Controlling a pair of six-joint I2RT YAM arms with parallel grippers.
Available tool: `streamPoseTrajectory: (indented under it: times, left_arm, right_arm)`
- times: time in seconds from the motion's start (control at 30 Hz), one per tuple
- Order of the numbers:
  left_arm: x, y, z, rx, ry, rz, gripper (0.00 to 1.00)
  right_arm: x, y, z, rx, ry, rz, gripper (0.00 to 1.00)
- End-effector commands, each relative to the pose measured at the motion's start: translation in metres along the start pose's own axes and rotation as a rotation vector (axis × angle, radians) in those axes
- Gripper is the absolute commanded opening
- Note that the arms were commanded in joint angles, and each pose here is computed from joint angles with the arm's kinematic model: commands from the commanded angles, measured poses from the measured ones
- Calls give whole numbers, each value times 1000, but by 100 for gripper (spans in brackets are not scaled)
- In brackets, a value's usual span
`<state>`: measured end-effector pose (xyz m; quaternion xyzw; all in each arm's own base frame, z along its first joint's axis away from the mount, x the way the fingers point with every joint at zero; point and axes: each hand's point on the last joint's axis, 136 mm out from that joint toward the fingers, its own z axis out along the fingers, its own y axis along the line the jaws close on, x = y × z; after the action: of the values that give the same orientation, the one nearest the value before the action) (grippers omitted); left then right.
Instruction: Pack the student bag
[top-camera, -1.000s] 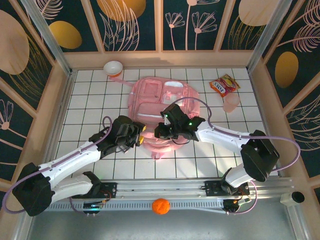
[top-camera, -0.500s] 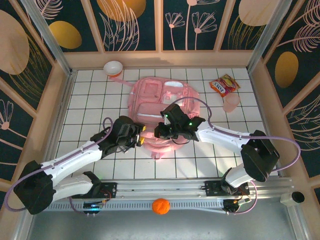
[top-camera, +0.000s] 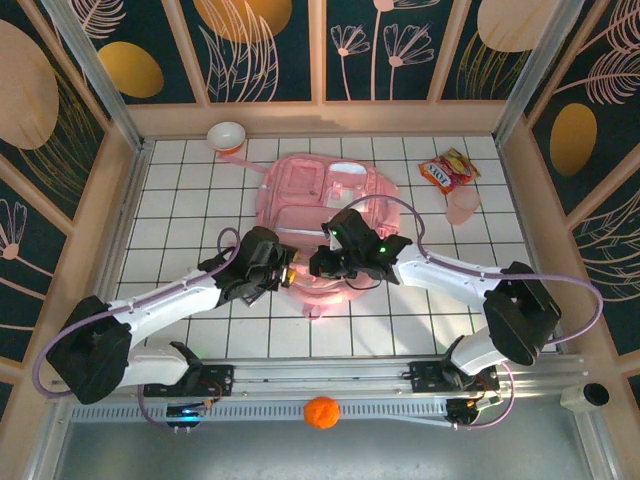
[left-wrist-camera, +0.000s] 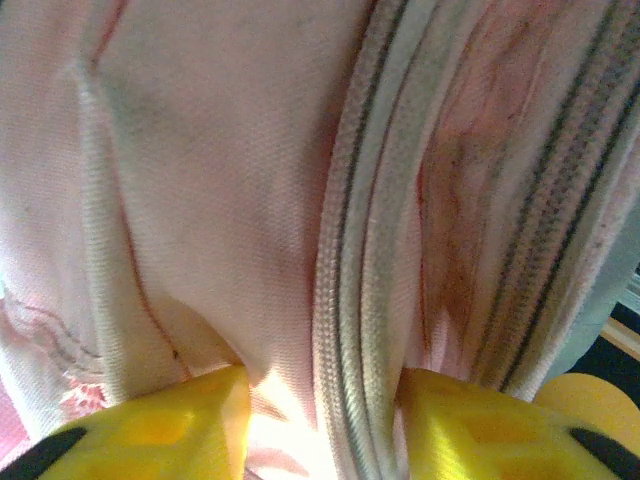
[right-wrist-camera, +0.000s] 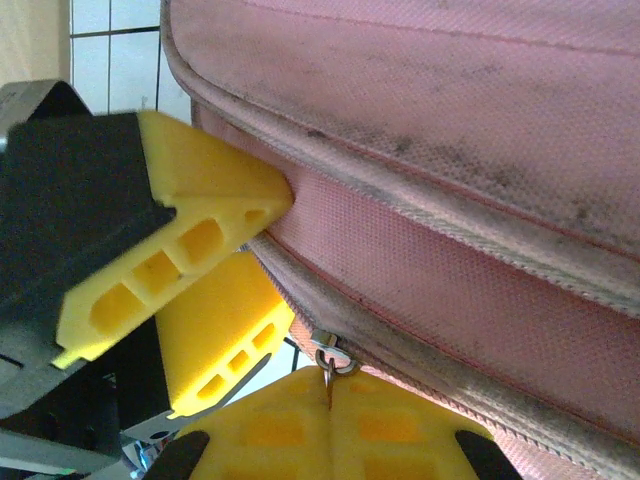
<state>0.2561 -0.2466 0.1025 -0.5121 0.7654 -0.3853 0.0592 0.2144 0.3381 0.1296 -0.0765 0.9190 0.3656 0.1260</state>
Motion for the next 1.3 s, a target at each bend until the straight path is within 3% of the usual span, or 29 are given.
streamPoseTrajectory:
  times: [0.0, 0.13, 0.27, 0.4, 0.47, 0.77, 0.9, 0.93, 1.03, 1.17, 1.27]
  left_arm:
    - [9, -25, 0, 79, 17, 25, 48]
    - [12, -27, 3, 73, 29, 41, 47]
    - [11, -21, 9, 50, 26, 45, 38]
    - [0, -9, 9, 23, -13, 32, 9]
    - [-9, -2, 6, 14, -39, 28, 1]
    - [-63, 0, -28, -9, -194, 98, 0]
    - [-65, -4, -35, -15, -199, 144, 0]
    - [-63, -6, -35, -14, -191, 159, 2]
    - [-52, -19, -35, -1, -148, 207, 25]
    - [-42, -42, -44, 26, -135, 314, 45]
    - [-38, -61, -53, 53, -152, 443, 54]
  right_arm:
    - [2, 25, -10, -87, -4, -70, 0]
    - [3, 27, -9, -98, 7, -77, 0]
    - [3, 28, -10, -98, 11, -89, 0]
    - [4, 16, -14, -58, 23, -83, 0]
    - [2, 0, -19, -9, 30, -64, 0]
    - [-15, -85, -67, 178, 4, 44, 0]
    - [-20, -86, -69, 155, -3, 30, 0]
    - [-20, -82, -67, 135, -2, 25, 0]
    - [-20, -65, -62, 79, -1, -6, 0]
    - [-14, -45, -59, 47, 18, -68, 0]
    - [-5, -32, -53, 44, 37, -123, 15]
